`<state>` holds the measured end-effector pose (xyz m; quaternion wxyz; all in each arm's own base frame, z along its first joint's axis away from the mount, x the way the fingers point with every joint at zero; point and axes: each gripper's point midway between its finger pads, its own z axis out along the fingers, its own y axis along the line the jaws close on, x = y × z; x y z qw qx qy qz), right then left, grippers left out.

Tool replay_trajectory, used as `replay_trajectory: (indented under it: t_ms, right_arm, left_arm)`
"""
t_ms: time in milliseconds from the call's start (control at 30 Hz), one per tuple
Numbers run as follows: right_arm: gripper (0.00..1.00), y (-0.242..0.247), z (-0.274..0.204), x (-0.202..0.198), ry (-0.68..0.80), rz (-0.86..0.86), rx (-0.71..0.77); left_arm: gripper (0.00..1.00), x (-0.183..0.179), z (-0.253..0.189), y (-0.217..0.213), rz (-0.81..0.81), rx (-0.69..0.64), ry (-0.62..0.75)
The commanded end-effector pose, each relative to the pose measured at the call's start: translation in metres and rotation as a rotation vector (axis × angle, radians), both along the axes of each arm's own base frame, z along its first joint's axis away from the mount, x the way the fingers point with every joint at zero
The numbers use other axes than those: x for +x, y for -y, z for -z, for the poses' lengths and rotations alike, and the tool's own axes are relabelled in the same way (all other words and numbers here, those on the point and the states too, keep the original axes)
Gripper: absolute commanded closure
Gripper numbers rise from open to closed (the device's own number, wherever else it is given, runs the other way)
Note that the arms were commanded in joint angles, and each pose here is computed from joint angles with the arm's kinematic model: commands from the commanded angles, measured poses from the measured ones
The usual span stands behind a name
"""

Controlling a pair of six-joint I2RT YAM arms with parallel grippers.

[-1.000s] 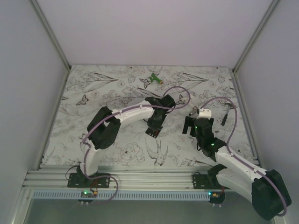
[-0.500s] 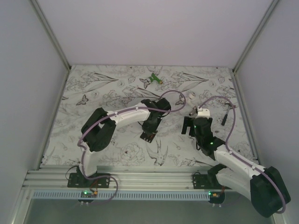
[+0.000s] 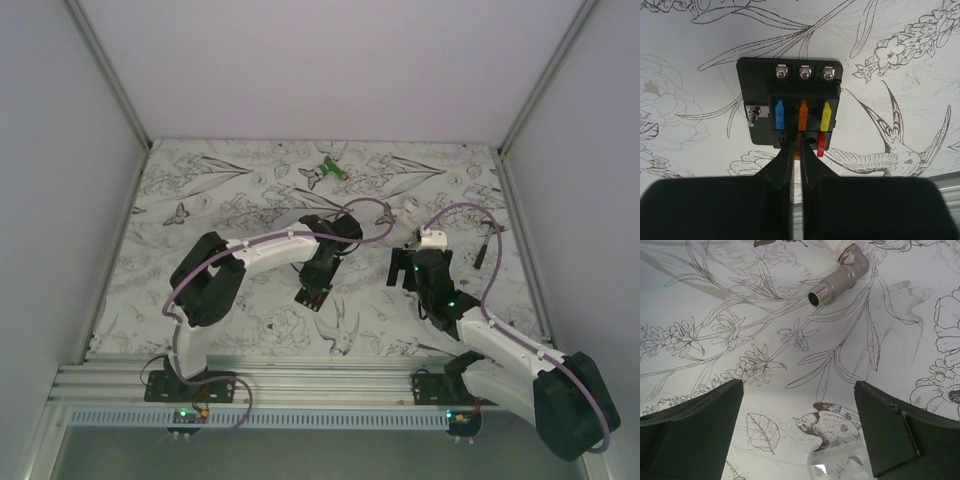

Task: Snap on the fuse box
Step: Install the fuse at the fuse box base.

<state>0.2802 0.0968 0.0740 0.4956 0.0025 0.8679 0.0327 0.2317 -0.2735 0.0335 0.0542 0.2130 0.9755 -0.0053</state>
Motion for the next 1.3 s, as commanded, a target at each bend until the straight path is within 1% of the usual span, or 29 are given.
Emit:
replay_trajectory:
  t_ms: [0, 133, 333, 633, 800, 933, 967, 1100, 1267]
  right_arm:
    - [0.01, -0.005, -0.019, 0.013, 0.051, 0.003, 0.026]
    - [0.00, -0.006, -0.018, 0.013, 0.045, -0.003, 0.027]
    - [0.00, -0.006, -0.018, 0.013, 0.044, -0.003, 0.026]
    - [0.00, -0.007, -0.018, 0.013, 0.044, -0.009, 0.028]
    - [0.00, -0.008, -0.018, 0.013, 0.043, -0.011, 0.027]
    - [0.00, -0.008, -0.018, 0.013, 0.044, -0.011, 0.028]
    - [0.00, -0.007, -0.018, 0.013, 0.043, -0.011, 0.027]
    - [0.00, -0.008, -0.018, 0.013, 0.043, -0.013, 0.027]
    - [0.00, -0.008, -0.018, 0.013, 0.043, -0.013, 0.028]
  left_arm:
    - [1.00, -0.021, 0.050, -0.039, -0.047, 0.182, -0.080]
    - [1.00, -0.031, 0.059, -0.043, -0.059, 0.197, -0.080]
    - [1.00, -0.054, 0.071, -0.049, -0.042, 0.229, -0.123]
    - [1.00, -0.079, 0.069, -0.071, -0.060, 0.256, -0.153]
    - [1.00, -0.074, 0.067, -0.069, -0.077, 0.241, -0.139]
    - [1.00, -0.062, 0.054, -0.053, -0.081, 0.182, -0.099]
    - [0.99, -0.059, 0.048, -0.049, -0.082, 0.163, -0.085]
    - [0.83, -0.046, 0.022, -0.033, -0.082, 0.076, -0.019]
    - [0.69, -0.030, -0.015, -0.014, -0.076, -0.028, 0.063]
